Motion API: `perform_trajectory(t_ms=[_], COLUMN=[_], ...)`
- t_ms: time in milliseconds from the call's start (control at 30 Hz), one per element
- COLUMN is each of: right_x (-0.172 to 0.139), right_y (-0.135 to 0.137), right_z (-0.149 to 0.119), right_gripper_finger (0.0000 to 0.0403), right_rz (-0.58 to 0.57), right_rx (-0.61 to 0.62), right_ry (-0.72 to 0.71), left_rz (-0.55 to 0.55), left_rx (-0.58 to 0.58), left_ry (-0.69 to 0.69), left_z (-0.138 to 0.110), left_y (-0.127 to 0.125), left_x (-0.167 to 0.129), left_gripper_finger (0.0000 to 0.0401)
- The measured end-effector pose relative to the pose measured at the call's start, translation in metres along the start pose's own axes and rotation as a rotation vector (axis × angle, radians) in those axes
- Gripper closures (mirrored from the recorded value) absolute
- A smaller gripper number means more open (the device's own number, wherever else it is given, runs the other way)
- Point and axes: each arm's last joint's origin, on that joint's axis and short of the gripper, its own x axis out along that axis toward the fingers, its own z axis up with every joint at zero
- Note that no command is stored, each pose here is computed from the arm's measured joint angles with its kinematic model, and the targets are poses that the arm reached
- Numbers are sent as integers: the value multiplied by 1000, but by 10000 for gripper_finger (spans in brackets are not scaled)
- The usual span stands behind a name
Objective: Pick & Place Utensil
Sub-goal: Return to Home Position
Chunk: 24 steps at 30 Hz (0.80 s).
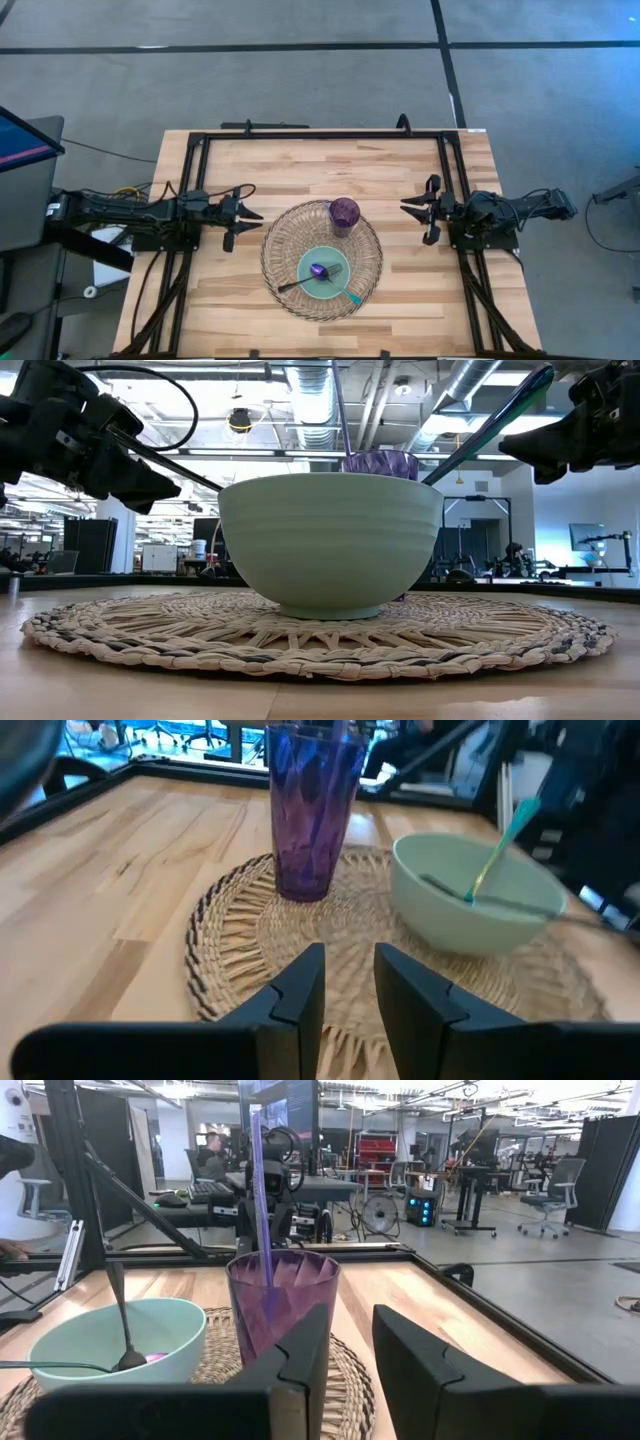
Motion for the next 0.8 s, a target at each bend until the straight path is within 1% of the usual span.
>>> perform_trajectory(t_ms=[133, 333, 633, 733, 800], right_x=[0, 0, 0, 0, 0], right_y=[0, 0, 0, 0, 0], right_z=[0, 0, 0, 0, 0], right_gripper_finger=[328, 328, 328, 328, 328], right_rz=[0, 0, 0, 0, 0], right_rx=[0, 0, 0, 0, 0], right_ry=[0, 1, 1, 1, 1], left_rz=[-5, -15, -13, -6, 1], left_rx=[-90, -76, -75, -57, -53], left_ry=[-52, -161, -142, -82, -65], left_z=[5, 16, 14, 8, 6], left_y=[0, -1, -1, 0, 0], left_x=[0, -1, 0, 0, 0], left_gripper_finger=[310, 310, 310, 310, 310])
